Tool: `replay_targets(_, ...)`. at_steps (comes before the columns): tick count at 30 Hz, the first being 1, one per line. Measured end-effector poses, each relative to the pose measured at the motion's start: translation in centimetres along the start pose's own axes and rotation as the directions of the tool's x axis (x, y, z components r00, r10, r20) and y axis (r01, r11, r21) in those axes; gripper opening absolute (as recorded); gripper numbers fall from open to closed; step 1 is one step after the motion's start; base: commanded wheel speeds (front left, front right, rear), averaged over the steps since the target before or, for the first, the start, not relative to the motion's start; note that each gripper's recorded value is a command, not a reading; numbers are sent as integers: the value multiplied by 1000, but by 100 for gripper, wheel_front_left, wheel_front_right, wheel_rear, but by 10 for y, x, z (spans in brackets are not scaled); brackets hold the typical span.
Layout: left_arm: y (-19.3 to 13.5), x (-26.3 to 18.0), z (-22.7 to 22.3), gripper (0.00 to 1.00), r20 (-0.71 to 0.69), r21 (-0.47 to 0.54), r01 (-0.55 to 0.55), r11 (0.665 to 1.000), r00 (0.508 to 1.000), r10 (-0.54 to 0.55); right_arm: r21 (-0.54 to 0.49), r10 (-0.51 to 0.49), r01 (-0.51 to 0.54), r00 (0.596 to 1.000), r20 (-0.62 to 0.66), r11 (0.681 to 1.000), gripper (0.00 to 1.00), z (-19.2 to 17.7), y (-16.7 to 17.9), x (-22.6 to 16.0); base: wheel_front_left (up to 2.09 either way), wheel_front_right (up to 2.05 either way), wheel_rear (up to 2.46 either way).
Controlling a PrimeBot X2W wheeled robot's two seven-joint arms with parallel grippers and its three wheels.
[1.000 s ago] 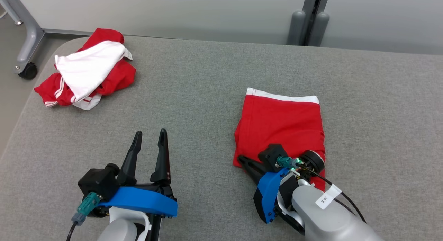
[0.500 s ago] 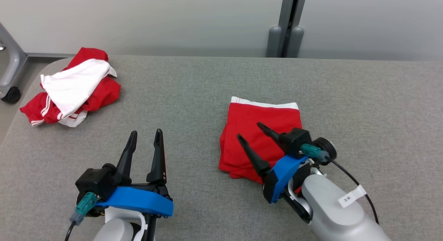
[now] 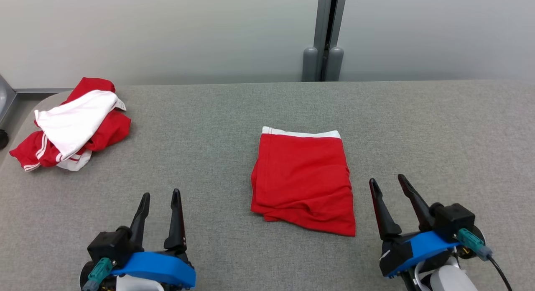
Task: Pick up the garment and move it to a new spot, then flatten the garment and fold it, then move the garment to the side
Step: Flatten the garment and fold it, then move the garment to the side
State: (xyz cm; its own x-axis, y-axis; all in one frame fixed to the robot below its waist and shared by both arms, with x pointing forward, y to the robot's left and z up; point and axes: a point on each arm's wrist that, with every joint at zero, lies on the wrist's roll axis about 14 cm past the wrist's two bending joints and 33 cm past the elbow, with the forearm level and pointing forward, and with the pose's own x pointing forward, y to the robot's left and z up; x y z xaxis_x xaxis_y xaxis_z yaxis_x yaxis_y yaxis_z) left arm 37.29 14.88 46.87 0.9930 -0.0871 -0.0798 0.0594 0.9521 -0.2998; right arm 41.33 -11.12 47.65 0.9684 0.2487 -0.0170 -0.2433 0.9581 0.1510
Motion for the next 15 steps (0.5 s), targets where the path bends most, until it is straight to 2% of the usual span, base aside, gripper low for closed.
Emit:
replay_targets(7, 13, -9, -13, 100, -34, 7, -41, 999, 999, 41, 24, -67, 67, 997, 25, 997, 100, 4, -18, -18, 0, 0, 0)
replay_targets(15, 13, -12, -13, 100, -30, 2, -47, 999, 998, 47, 26, -86, 85, 996, 27, 996, 100, 4, -23, -26, 0, 0, 0)
